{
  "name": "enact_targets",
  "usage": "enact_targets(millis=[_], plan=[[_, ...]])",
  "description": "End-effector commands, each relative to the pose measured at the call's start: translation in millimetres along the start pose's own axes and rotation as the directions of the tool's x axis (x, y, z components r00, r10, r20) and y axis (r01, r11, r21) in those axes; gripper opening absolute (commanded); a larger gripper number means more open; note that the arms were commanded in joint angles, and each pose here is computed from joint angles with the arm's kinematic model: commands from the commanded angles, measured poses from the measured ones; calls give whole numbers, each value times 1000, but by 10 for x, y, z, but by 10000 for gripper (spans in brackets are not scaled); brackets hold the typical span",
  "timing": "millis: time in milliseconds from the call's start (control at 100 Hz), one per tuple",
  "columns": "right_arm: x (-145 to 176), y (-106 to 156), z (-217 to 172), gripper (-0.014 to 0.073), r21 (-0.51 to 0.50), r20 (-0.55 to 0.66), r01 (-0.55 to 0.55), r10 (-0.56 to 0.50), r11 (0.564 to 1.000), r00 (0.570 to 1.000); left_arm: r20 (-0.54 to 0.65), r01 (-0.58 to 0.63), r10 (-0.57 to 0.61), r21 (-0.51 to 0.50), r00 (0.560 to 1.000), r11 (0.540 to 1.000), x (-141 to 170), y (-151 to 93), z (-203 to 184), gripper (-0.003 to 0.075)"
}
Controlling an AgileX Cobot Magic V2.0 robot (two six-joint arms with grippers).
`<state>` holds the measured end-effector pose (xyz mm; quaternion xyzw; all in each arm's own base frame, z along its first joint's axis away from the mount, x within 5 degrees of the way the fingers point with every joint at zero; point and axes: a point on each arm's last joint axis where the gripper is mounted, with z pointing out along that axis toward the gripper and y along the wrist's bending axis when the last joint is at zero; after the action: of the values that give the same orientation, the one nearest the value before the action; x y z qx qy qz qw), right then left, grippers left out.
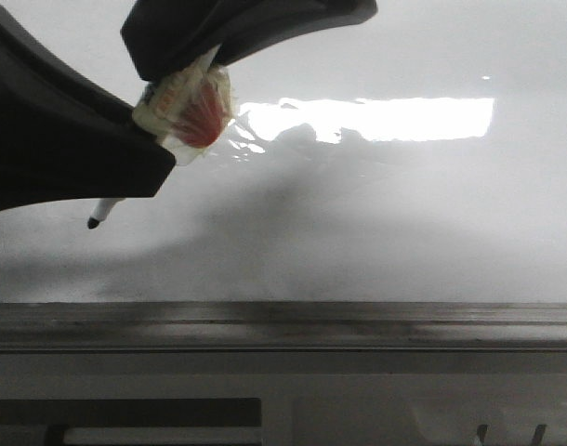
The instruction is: Write number 6 on whiteboard
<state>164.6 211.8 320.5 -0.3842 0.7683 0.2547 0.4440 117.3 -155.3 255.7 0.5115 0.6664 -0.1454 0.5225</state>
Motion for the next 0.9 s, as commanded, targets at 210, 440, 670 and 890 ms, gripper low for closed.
enact_targets(millis=[210,440,670,890], plan=[[-184,-35,-88,-69,35,109,32,-35,999,993,105,37,-35,-15,994,999,-180,44,-42,391],[-185,-168,-137,-69,63,111,-45,38,997,993,104,96,-89,-64,991,993,-176,123,-276,384],[-228,-201,-285,-69,78,144,-52,40,996,989,223,136,-93,-188,970,973,-233,283,-654,384],[-351,-329,-388,-69,118,178,-76,54,990,982,216,187,-118,-336,969,923,-131,471,-785,384]])
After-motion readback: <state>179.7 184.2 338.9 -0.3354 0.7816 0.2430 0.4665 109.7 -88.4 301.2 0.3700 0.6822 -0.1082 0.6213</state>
